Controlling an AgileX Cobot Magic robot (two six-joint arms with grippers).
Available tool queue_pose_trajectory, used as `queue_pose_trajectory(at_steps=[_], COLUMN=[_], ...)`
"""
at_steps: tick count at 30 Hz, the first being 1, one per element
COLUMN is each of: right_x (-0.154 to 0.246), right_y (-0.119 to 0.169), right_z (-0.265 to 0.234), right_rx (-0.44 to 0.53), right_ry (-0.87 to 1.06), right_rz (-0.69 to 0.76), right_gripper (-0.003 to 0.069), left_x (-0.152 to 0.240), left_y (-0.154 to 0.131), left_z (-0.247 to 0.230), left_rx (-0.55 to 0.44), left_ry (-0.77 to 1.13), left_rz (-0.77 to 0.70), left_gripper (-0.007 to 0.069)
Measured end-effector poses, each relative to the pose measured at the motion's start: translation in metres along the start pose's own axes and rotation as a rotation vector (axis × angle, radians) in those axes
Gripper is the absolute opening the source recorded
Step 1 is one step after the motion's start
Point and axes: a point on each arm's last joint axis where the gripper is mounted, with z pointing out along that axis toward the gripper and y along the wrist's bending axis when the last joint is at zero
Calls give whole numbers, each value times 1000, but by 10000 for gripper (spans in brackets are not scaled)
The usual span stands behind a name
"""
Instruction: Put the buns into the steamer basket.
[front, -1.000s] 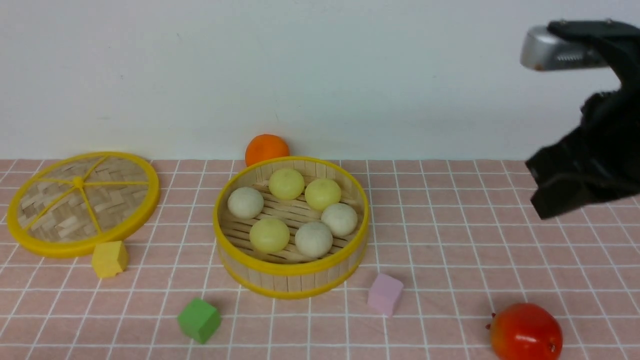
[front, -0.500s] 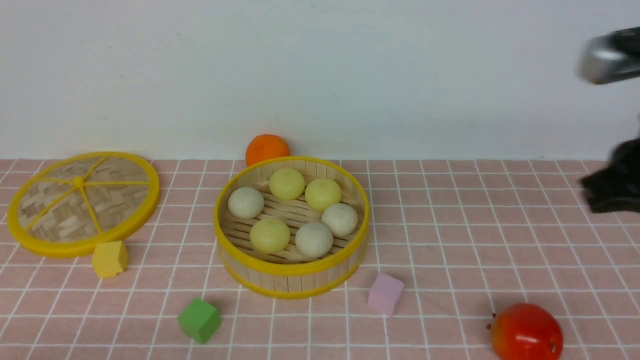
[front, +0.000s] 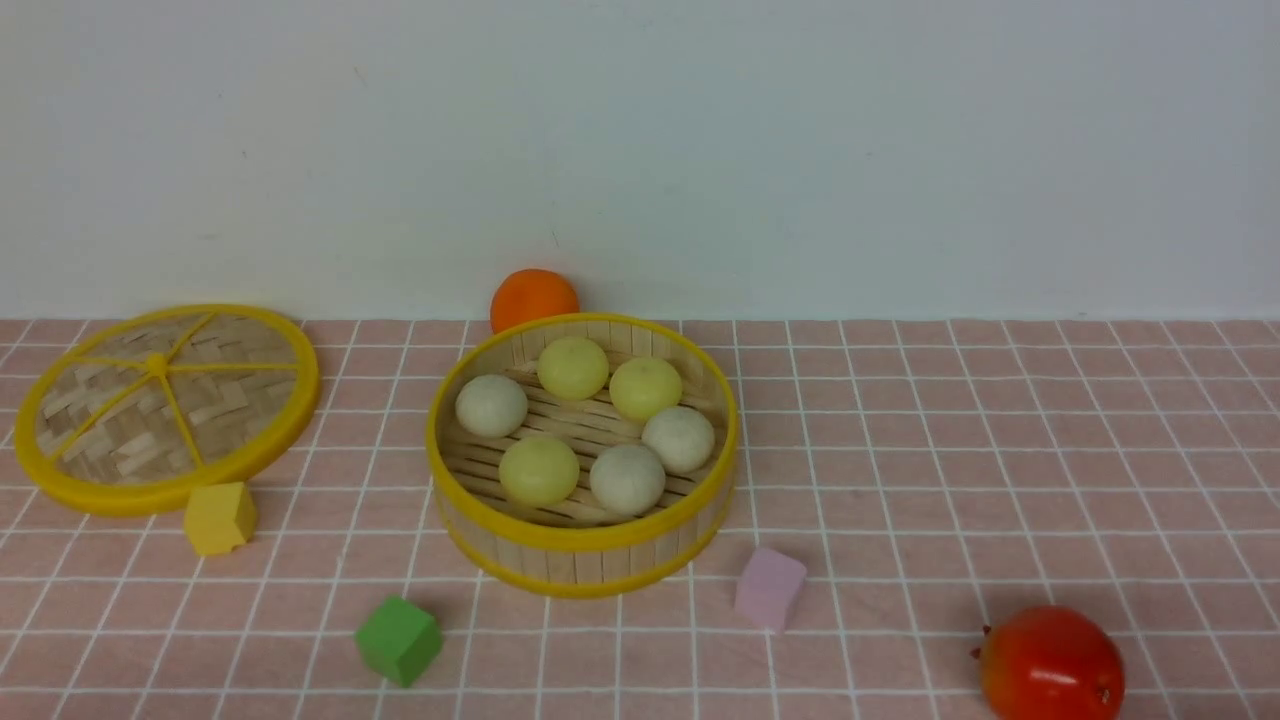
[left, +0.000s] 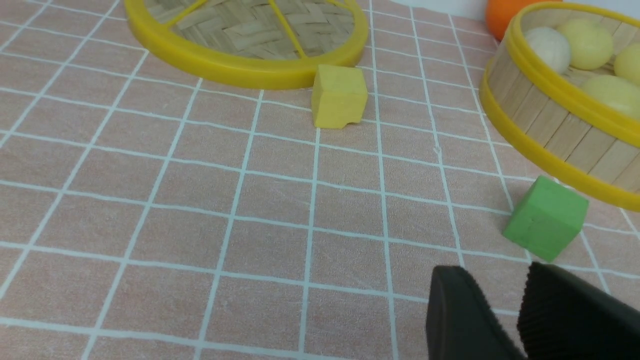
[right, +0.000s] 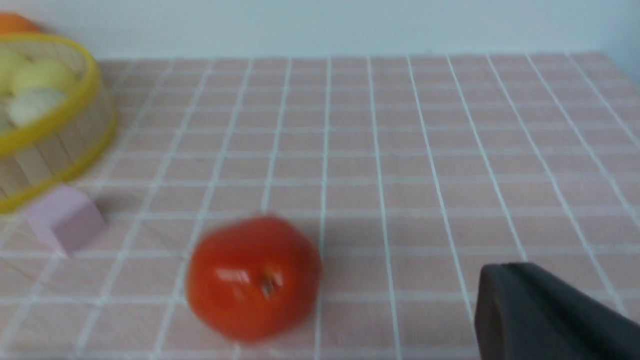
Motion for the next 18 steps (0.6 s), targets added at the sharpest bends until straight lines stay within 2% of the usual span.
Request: queue_pose_trajectory(at_steps=[3,18], right_x=[24,24], right_y=[0,1], right_z=[5,4], right_rx=[15,11], right_ry=[52,41], right_rz=[23,27], right_gripper=[10,18], left_x=[0,0], left_y=[0,0], left_z=[0,0], left_rx=[0,0], left_ry=[0,0], left_rz=[0,0], left_gripper=[240,240])
